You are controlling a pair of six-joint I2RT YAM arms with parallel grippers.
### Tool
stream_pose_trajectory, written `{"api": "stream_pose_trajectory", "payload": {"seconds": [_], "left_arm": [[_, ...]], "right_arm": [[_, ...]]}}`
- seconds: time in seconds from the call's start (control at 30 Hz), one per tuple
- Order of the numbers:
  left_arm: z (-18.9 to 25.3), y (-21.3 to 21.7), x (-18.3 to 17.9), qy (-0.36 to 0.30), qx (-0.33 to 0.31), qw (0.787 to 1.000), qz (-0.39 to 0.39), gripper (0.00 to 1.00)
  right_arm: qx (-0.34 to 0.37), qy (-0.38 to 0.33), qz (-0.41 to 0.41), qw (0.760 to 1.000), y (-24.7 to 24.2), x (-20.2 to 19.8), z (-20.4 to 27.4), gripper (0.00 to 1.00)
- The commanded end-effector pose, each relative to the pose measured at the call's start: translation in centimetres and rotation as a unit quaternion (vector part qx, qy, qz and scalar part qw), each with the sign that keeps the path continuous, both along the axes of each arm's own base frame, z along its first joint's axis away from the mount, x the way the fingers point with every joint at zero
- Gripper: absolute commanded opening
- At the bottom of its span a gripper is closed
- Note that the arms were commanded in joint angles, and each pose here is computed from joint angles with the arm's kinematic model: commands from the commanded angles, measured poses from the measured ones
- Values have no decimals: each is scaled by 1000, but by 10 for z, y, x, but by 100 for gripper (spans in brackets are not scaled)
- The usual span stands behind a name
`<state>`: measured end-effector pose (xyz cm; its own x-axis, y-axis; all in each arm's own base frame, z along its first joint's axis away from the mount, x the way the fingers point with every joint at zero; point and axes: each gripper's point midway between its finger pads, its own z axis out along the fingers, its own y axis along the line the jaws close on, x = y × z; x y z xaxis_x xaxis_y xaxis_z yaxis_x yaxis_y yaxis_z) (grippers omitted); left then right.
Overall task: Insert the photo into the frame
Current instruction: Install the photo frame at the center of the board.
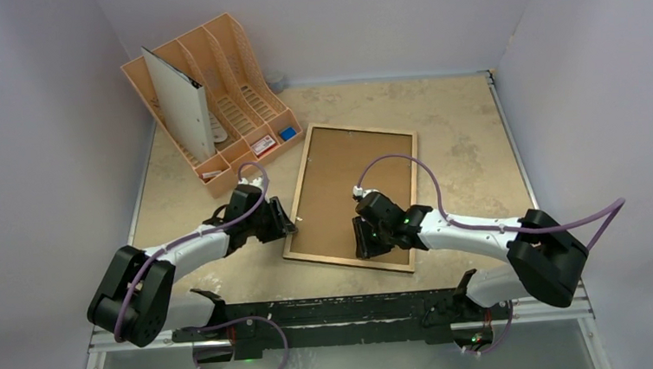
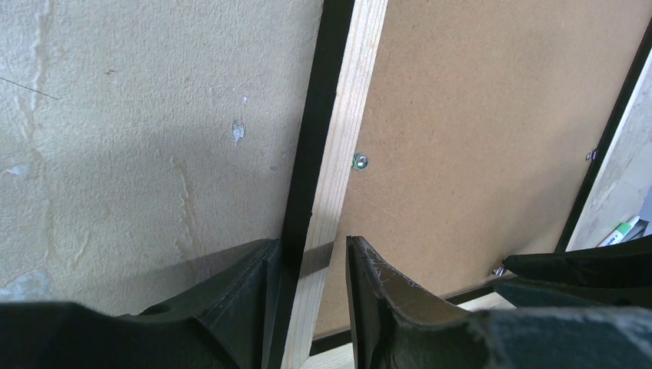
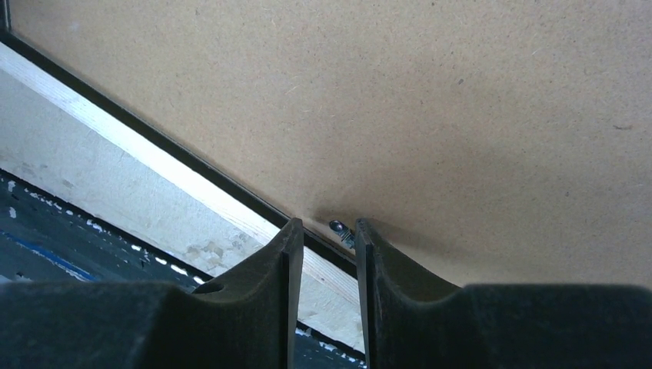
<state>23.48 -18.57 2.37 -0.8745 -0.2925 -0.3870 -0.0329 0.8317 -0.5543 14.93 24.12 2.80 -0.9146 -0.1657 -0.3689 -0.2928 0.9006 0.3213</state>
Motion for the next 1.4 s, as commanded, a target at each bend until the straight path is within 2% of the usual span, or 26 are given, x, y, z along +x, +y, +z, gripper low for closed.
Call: {"api": "stream_pose_trajectory", "payload": {"seconds": [0.0,0.27,0.43,0.7,1.0,1.2,1.37], "left_arm": [[-16,7,-9,25,28,999,-1,39],[-17,6,-11,27,23,999,-1,39],[-17,6,-11,28,23,999,-1,39],[-18,8,-12,27,25,999,1,39],[-19,8,-13,29,27,999,0,39],[-18,8,-13,28,26,999,1,39],[-18,8,-13,29,25,999,0,39]], "right_arm": [[-17,42,22,999,-9,-20,-14,33],[-1,70,43,997,-4,-32,-13,30],[-3,75,40,996,-6,-34,-13,31],[-49,46,-45,997,-26,-18,-13,39],[-53,61,-35,996,-31,-27,-15,40],[-15,96,24,995,-15,-43,-19,41],[13,115,35,993,-6,-50,-20,41]]}}
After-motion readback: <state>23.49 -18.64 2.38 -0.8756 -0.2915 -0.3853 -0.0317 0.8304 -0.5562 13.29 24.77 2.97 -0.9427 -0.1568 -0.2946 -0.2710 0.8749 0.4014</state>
